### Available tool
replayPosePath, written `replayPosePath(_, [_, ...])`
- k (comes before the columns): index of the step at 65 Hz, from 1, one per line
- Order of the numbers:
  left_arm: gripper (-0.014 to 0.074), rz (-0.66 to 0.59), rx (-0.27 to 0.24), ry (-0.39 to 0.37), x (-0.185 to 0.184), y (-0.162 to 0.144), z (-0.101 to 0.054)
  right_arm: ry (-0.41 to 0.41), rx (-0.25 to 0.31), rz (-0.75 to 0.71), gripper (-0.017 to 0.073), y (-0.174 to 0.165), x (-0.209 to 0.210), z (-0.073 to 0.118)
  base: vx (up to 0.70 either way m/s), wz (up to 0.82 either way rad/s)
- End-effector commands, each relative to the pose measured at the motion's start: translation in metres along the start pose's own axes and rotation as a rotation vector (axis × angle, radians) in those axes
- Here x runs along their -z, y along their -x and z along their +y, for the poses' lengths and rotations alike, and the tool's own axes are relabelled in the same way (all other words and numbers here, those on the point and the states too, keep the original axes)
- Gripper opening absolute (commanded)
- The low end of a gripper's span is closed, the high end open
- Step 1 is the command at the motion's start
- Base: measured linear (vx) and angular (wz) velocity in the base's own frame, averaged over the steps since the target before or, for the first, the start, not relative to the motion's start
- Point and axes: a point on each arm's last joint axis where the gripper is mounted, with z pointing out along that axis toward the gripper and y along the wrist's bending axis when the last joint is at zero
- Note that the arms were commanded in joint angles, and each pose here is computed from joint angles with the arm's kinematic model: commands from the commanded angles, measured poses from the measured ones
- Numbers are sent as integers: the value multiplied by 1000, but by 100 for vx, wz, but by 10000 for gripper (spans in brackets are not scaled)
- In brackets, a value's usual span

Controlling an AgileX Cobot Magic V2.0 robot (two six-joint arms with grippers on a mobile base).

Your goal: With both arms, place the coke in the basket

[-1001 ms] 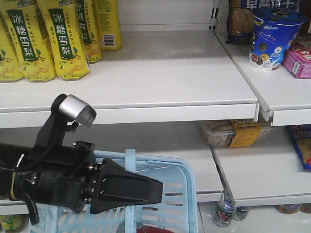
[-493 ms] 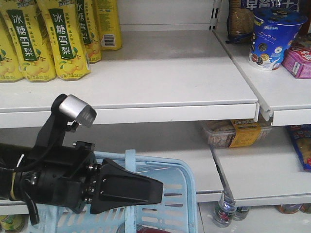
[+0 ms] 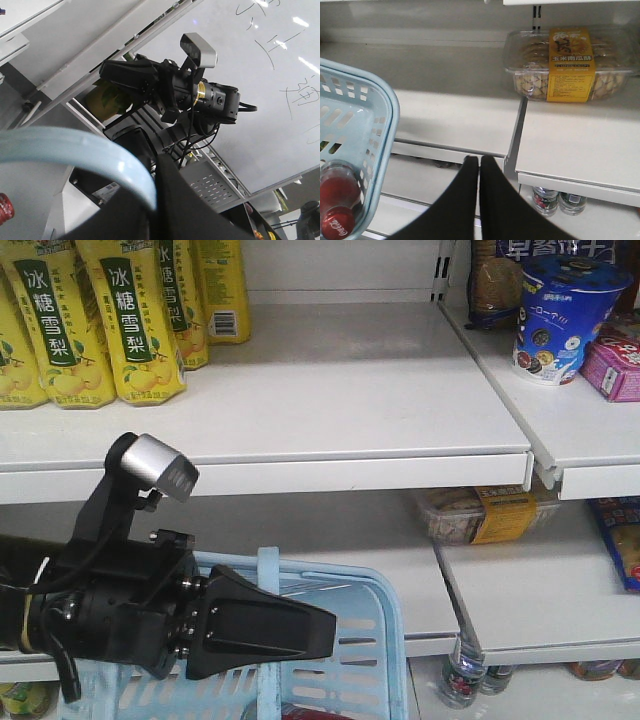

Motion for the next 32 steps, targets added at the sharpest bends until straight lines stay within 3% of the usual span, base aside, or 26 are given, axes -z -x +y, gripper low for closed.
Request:
replayPosePath(1, [-6,-109,-29,-110,2,14,-23,21,27,-75,-5,12,3,3,0,0])
replayPosePath(6, [-6,-162,-93,-58,3,19,-19,21,27,-75,-5,12,3,3,0,0])
replayPosePath(12, [-6,-220,-219,10,4,24,-15,21,27,-75,-5,12,3,3,0,0])
replayPosePath(17, [-6,-261,-293,38,5,28,-13,21,27,-75,-5,12,3,3,0,0])
replayPosePath(27, [-6,-306,-511,90,6,32,-12,21,27,-75,-5,12,3,3,0,0])
replayPosePath(32, [-6,-329,-575,105,7,32,-11,21,27,-75,-5,12,3,3,0,0])
